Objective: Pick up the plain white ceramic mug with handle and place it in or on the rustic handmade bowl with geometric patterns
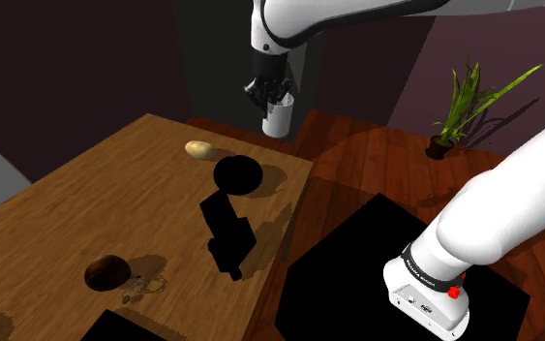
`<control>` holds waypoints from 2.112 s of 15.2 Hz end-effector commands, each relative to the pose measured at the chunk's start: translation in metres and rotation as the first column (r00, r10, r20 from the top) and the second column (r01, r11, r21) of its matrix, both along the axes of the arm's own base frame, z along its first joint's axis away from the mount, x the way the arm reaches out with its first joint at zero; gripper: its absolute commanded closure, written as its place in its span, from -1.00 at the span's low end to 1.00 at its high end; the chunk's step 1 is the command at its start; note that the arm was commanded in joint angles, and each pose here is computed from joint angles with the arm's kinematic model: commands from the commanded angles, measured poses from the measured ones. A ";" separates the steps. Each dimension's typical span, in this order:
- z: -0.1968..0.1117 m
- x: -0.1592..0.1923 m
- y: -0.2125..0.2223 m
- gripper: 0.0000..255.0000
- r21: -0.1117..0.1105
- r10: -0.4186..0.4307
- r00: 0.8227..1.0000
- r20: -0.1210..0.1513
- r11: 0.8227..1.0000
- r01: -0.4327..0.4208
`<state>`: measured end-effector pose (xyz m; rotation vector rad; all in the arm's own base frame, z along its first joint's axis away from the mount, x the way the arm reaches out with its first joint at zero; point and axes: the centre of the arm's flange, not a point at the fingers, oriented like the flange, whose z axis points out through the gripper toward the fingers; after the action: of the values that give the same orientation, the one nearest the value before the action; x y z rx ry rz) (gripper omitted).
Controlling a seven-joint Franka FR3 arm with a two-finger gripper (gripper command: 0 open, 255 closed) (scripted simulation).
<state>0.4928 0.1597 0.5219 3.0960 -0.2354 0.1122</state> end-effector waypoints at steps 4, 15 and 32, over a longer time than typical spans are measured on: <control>0.011 0.015 0.061 1.00 0.000 -0.001 1.000 0.000 1.000 0.001; -0.011 0.030 0.122 1.00 0.000 -0.001 1.000 0.000 1.000 0.001; -0.073 0.030 0.122 1.00 0.000 -0.001 1.000 0.000 1.000 0.001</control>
<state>0.5225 0.2812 0.4492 3.0961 -0.2372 0.1116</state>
